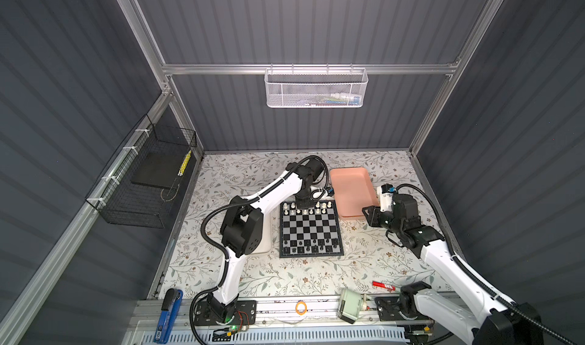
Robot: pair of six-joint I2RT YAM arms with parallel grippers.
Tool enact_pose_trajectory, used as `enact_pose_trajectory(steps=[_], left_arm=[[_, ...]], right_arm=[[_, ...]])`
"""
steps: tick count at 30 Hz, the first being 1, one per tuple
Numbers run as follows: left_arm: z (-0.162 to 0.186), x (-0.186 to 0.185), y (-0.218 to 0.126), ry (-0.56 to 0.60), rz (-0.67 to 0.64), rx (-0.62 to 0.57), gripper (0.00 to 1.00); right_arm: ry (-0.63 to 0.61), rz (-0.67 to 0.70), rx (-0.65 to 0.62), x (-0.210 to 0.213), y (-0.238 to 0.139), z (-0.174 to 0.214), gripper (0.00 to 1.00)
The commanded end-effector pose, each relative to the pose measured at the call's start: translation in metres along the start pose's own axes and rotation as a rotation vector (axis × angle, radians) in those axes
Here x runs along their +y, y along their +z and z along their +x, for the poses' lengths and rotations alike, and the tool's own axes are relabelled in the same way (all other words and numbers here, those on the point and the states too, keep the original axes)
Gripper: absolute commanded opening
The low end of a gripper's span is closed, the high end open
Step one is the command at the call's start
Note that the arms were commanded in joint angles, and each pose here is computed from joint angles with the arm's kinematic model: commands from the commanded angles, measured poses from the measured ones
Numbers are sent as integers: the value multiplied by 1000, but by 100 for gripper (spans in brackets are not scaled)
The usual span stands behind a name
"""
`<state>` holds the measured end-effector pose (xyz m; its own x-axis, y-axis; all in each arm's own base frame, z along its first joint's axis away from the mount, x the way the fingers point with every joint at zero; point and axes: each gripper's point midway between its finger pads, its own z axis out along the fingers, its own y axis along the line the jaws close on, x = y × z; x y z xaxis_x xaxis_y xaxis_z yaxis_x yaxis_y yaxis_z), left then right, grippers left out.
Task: Set up the chess pieces on the board
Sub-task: 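Lift the white pawn and carry it with the left gripper over the board's far rows, then lower the white pawn onto the far-row square beside the placed pawns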
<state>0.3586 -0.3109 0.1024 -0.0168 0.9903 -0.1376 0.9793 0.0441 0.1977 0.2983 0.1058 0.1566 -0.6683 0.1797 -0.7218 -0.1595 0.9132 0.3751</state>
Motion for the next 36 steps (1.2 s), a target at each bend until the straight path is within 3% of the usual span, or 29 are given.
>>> enact_pose_trajectory(steps=[1,11,36], left_arm=[[-18,-8,6,13,37,-10,8],[-59,-19,19,71,36,-46,8],[-87,-24,35,134,4,-44,9]], right_arm=[[-11,28,-18,-3,-10,-5,29],[-21,49,-38,-6,-20,-4,29],[-17,50,-39,-8,-20,-1,29]])
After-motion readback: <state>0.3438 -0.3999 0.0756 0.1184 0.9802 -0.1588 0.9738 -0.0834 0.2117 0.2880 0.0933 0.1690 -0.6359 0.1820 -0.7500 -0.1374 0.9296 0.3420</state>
